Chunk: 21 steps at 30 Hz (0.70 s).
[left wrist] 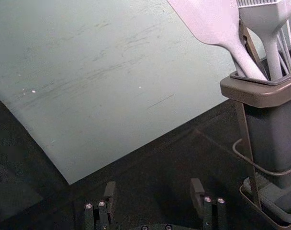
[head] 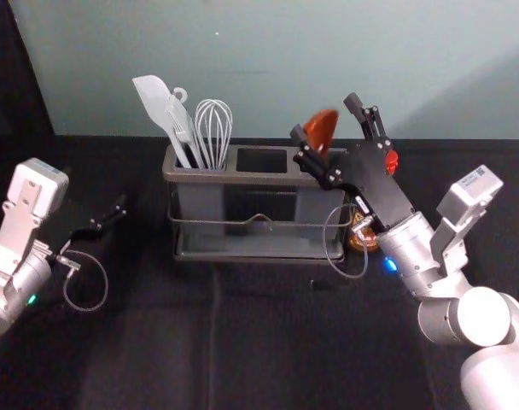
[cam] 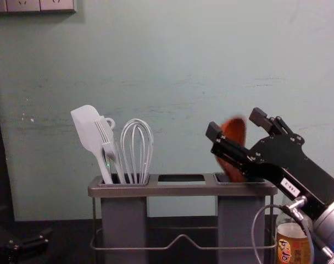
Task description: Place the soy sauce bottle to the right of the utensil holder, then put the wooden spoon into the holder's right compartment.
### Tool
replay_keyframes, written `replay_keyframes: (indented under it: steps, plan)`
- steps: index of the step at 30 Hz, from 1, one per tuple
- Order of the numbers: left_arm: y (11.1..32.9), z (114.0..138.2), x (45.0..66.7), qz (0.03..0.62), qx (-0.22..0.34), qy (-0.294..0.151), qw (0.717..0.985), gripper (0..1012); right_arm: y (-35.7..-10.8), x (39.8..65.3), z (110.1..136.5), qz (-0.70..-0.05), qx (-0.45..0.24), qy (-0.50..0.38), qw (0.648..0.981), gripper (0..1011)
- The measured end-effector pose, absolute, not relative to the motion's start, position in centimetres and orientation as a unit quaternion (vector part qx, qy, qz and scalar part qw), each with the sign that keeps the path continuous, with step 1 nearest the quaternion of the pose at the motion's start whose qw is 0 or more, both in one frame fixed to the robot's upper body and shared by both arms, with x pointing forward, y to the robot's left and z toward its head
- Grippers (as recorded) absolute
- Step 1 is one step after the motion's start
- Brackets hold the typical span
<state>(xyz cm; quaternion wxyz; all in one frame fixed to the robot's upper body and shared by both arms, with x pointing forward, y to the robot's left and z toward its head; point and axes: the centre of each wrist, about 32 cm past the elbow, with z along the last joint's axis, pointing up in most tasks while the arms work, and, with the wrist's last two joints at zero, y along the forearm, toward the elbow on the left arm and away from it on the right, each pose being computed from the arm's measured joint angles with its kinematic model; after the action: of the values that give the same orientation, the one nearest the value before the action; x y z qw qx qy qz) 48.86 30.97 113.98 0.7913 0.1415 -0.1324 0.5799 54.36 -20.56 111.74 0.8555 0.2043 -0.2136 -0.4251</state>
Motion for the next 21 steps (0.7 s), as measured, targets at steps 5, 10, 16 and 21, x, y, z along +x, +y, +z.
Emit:
replay_keyframes:
  steps: [5, 10, 16, 21]
  plan:
    - [31.0, 114.0, 48.9, 0.58, 0.142, -0.132, 0.791, 1000, -20.5, 54.4, 112.1, -0.427, 0.206, -0.222, 0.852, 1002]
    - [31.0, 114.0, 48.9, 0.58, 0.142, -0.132, 0.791, 1000, -20.5, 54.3, 113.5, -0.422, 0.217, -0.245, 0.846, 1003]
    - [31.0, 114.0, 48.9, 0.58, 0.141, -0.132, 0.791, 1000, -20.8, 54.0, 116.1, -0.411, 0.24, -0.283, 0.833, 1002]
    - [31.0, 114.0, 48.9, 0.58, 0.141, -0.132, 0.791, 1000, -21.5, 54.0, 117.8, -0.412, 0.246, -0.312, 0.82, 1002]
